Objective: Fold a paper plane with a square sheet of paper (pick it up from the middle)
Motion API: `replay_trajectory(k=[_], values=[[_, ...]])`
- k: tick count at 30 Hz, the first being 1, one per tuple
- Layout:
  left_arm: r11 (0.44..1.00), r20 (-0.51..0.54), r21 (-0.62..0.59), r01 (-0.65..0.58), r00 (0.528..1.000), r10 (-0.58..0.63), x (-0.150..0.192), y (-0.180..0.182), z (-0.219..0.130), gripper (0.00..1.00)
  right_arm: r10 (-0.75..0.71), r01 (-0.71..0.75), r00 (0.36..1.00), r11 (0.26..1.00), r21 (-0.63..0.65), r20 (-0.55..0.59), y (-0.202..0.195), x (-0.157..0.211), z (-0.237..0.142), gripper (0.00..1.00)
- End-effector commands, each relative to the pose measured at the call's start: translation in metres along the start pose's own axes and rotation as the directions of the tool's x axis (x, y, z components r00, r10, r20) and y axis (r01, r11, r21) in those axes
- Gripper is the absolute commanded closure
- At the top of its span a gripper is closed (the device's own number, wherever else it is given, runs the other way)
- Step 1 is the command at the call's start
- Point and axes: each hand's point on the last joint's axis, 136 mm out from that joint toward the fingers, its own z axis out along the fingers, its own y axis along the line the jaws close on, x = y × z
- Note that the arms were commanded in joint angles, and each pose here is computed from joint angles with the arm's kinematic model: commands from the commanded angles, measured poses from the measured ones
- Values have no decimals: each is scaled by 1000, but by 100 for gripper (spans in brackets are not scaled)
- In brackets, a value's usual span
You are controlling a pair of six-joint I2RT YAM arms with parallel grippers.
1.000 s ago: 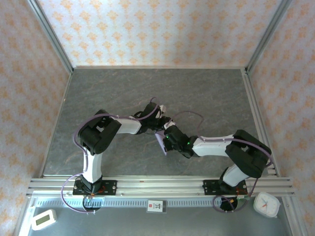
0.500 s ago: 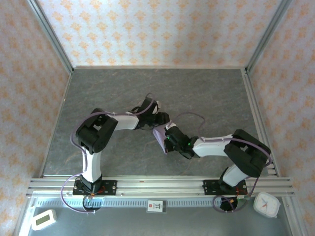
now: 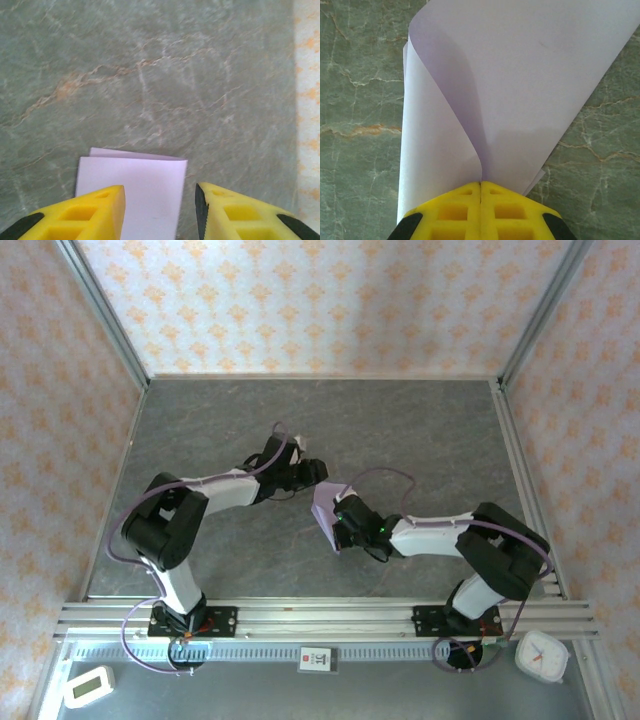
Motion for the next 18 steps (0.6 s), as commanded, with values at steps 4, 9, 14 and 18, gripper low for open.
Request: replay_trajectory(k=[4,9,14,18], values=[[998,-20,39,-53,998,54,-11,-16,18,57,-29,39,989,997,67,-144,-17,33,4,100],[997,-60,47,-63,996,66,-8,-18,31,58,-30,39,989,997,65,-142,-16,31,5,100],[997,-131,30,-71,989,74,19,-4,50,59,-35,44,989,997,62,-144,-14,30,5,100],[998,-155,10,-61,986,61,36,9,56,59,-42,52,988,997,63,-148,-13,29,7,100]])
